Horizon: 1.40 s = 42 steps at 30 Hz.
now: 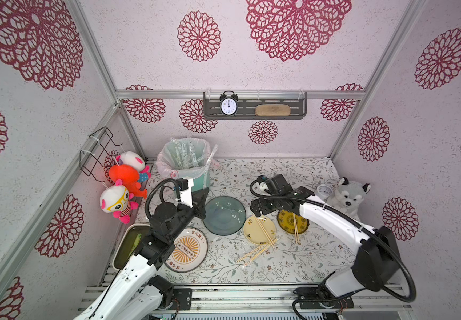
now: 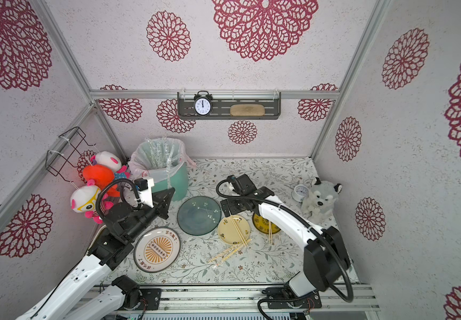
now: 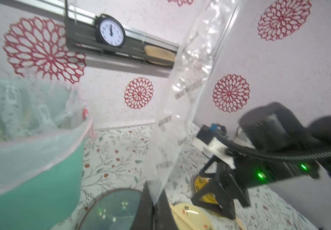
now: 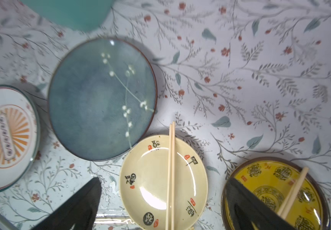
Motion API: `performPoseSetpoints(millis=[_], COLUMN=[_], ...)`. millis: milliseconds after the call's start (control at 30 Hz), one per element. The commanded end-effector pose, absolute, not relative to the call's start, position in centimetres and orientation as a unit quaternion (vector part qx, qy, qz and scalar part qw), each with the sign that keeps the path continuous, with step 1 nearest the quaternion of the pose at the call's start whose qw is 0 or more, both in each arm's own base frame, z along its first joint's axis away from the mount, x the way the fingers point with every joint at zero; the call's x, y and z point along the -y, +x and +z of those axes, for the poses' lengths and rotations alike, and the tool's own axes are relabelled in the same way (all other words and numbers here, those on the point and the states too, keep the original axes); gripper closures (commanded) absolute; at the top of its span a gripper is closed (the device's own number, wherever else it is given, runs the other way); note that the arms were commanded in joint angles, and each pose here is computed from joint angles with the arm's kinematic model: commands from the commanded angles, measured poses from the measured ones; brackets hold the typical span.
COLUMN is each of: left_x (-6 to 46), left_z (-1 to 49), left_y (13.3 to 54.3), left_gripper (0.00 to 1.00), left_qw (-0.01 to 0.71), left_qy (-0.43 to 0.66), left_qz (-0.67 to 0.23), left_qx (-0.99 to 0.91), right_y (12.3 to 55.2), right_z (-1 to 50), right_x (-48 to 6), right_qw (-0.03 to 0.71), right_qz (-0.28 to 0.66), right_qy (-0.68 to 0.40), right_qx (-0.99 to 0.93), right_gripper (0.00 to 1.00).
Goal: Remove the packaging of disposable chopsticks
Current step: Place the disposable chopsticks on the plate, then place the packet bag in the trash bin.
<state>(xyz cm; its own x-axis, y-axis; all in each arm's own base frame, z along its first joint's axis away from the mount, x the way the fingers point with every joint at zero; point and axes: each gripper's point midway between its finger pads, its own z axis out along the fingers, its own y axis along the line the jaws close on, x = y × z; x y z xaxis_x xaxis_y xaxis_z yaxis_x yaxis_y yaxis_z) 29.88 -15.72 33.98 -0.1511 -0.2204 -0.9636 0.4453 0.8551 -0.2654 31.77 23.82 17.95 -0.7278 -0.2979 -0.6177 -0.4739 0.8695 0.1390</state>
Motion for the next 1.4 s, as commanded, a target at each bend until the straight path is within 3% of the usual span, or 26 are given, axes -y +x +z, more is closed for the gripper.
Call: performPoseSetpoints(millis=[0, 267, 500, 633, 700, 1067, 1100, 1167, 1267, 1367], left_x=[13.4, 8.1, 5.5, 4.6, 4.3, 3.3, 3.2, 3.0, 2.3, 2.4], left_z=[33.5, 32.2, 30.9, 31.3, 31.1, 28.7, 28.5, 28.3, 28.7, 29.3], left_y=[32.5, 38.2, 42.3, 43.1, 43.4, 46.8, 46.9, 46.9, 47.1, 47.3], left_gripper=[1.00, 1.00, 1.00, 1.00, 0.93, 0.95, 0.92, 0.76, 0.44, 0.30], left_qw=[0.613, 0.473, 0.424, 0.424, 0.417, 0.362, 0.356, 0.346, 0.350, 0.358], left_qy=[0.036, -0.038, -0.076, -0.082, -0.080, -0.071, -0.071, -0.073, -0.076, -0.070], left_qz=[-0.192, -0.056, -0.030, -0.023, -0.023, -0.015, -0.012, -0.003, 0.015, 0.014], left_qx=[-0.766, -0.879, -0.902, -0.902, -0.905, -0.929, -0.932, -0.936, -0.933, -0.931], right_y=[32.7, 32.2, 30.8, 30.3, 30.1, 29.2, 29.2, 29.3, 29.5, 29.5], right_z=[20.7, 21.9, 21.9, 22.1, 22.2, 23.4, 23.4, 23.1, 22.6, 22.5], right_x=[-24.6, -24.3, -23.8, -23.2, -23.1, -22.8, -22.8, -22.8, -22.9, -23.0], right_qw=[0.391, 0.443, 0.440, 0.452, 0.454, 0.469, 0.468, 0.466, 0.461, 0.459], right_qz=[0.191, 0.214, 0.220, 0.225, 0.228, 0.244, 0.244, 0.241, 0.238, 0.239], right_qy=[-0.187, -0.192, -0.208, -0.198, -0.196, -0.192, -0.193, -0.193, -0.194, -0.196], right_qx=[-0.881, -0.849, -0.845, -0.840, -0.839, -0.827, -0.827, -0.829, -0.832, -0.833], right_gripper=[0.01, 0.01, 0.01, 0.01, 0.01, 0.01, 0.01, 0.01, 0.01, 0.01])
